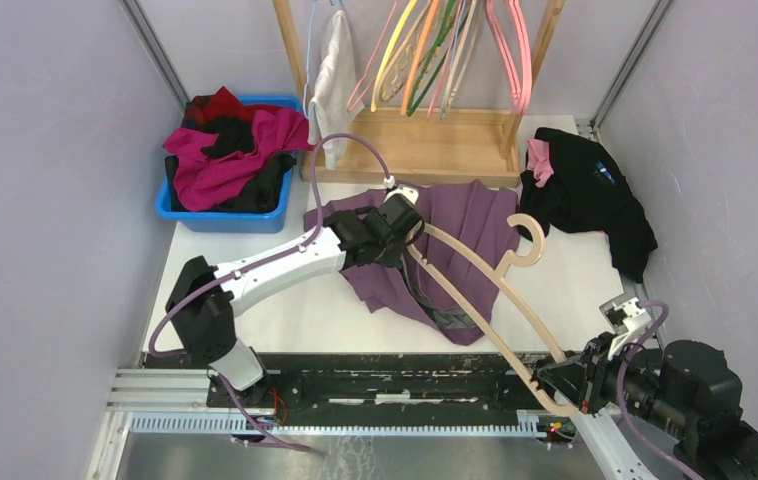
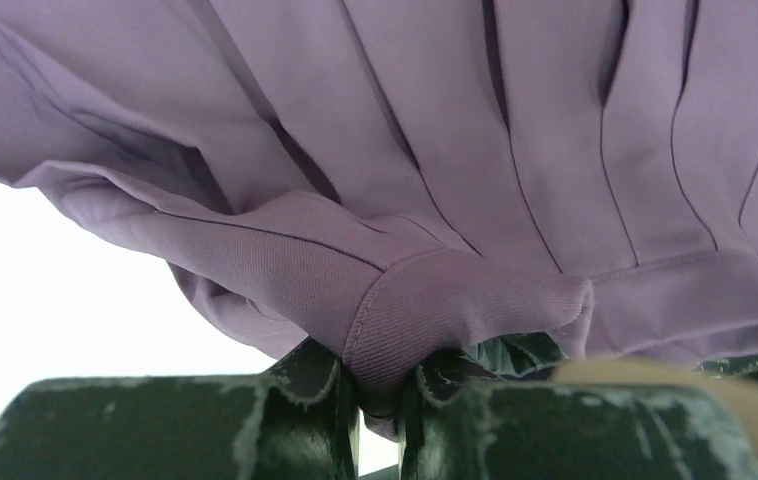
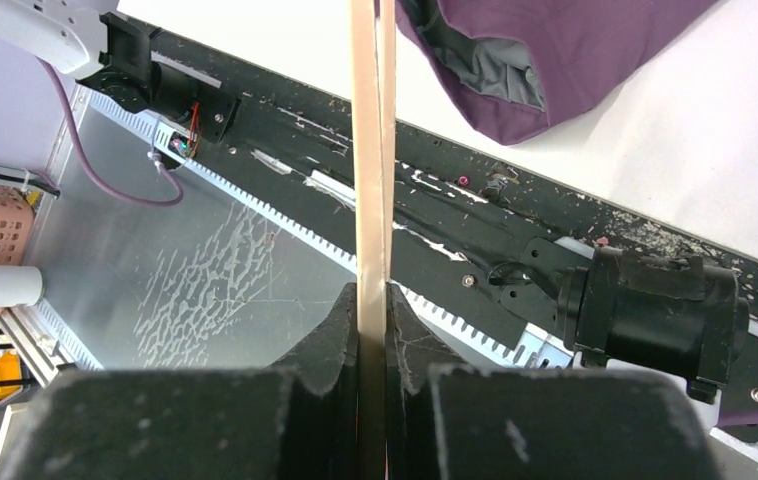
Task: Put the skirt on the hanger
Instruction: Hang the skirt on the hanger.
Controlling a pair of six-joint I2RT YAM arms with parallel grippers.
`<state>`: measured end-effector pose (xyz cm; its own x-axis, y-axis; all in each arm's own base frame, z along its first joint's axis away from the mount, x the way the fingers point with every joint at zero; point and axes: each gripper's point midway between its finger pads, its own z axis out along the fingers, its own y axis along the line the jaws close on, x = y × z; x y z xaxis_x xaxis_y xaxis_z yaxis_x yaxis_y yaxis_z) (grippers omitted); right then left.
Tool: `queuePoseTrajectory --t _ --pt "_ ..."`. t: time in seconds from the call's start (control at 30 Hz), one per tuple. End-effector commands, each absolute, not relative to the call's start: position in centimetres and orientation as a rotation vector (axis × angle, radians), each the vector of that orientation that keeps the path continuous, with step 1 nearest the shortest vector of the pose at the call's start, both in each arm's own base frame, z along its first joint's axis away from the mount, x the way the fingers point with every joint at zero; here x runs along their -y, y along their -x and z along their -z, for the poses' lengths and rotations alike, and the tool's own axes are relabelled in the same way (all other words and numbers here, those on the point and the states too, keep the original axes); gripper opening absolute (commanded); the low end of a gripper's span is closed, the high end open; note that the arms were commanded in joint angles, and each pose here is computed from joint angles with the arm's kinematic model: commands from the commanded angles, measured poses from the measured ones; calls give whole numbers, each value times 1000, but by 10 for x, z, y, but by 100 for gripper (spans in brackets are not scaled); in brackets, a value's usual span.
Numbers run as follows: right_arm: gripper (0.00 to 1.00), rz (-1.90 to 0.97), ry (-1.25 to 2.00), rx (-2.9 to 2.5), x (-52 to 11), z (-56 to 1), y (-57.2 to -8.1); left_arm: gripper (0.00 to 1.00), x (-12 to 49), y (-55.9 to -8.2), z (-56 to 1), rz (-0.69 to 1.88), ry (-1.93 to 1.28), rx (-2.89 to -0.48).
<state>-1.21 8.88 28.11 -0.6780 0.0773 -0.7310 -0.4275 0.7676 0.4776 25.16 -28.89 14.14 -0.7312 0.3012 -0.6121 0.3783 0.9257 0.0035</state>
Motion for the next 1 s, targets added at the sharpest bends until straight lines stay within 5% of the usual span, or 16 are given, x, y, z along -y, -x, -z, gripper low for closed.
queuePoseTrajectory --t 0.0,0.97 --pt "1 -882 252 -2328 -87 -257 46 11 293 -273 -162 172 -515 -2391" --pt "1 -944 114 -2298 -117 -231 -29 9 332 -234 -279 635 -653 -2227"
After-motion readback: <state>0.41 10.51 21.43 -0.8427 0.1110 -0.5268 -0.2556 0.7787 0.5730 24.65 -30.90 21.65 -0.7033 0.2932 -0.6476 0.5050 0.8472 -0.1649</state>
